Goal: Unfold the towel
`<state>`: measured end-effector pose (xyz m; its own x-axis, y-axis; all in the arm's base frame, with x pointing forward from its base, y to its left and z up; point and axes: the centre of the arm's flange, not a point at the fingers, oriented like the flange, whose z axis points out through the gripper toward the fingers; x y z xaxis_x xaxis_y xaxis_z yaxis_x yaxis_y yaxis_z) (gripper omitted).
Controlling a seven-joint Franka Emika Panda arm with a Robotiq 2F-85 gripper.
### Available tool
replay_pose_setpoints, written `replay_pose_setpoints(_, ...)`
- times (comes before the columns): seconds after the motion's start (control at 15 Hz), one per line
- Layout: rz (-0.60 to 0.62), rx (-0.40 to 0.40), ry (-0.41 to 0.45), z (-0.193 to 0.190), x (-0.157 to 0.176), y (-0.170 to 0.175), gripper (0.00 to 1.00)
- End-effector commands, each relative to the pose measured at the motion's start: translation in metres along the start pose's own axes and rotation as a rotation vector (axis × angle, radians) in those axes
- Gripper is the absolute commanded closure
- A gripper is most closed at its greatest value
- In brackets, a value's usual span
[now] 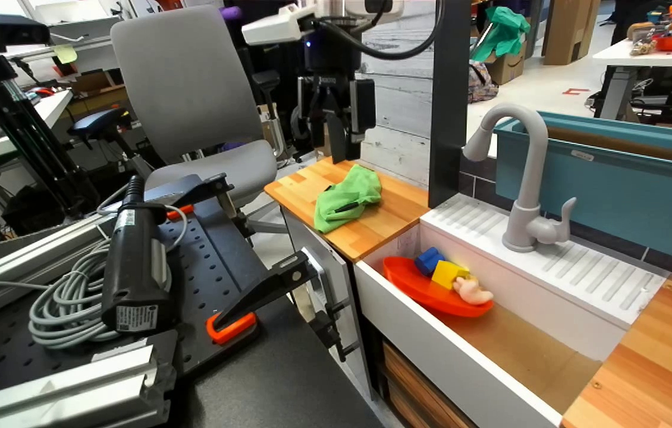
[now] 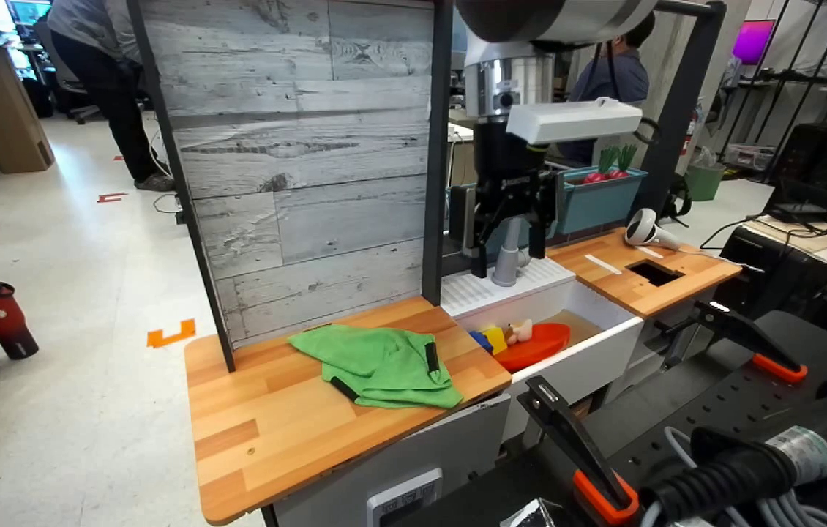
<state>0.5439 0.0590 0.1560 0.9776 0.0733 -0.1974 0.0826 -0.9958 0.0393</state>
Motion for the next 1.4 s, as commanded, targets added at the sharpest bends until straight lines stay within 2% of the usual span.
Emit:
replay_pose_setpoints(0.0,0.016,0.006,0.038,0.027,0.045,-0.021,0.00)
replay_pose_setpoints(0.4,0.061,-0.002,0.048,0.070,0.086,-0.040,0.00)
replay_pose_setpoints(1.07,0.060,-0.028,0.038,0.122,0.114,-0.055,0.00)
replay_pose_setpoints(1.13,0.058,-0.030,0.037,0.125,0.116,-0.057,0.05)
replay_pose_setpoints(1.2,0.057,-0.033,0.036,0.129,0.118,-0.059,0.26)
replay_pose_setpoints(1.33,0.050,-0.044,0.035,0.135,0.120,-0.061,0.31)
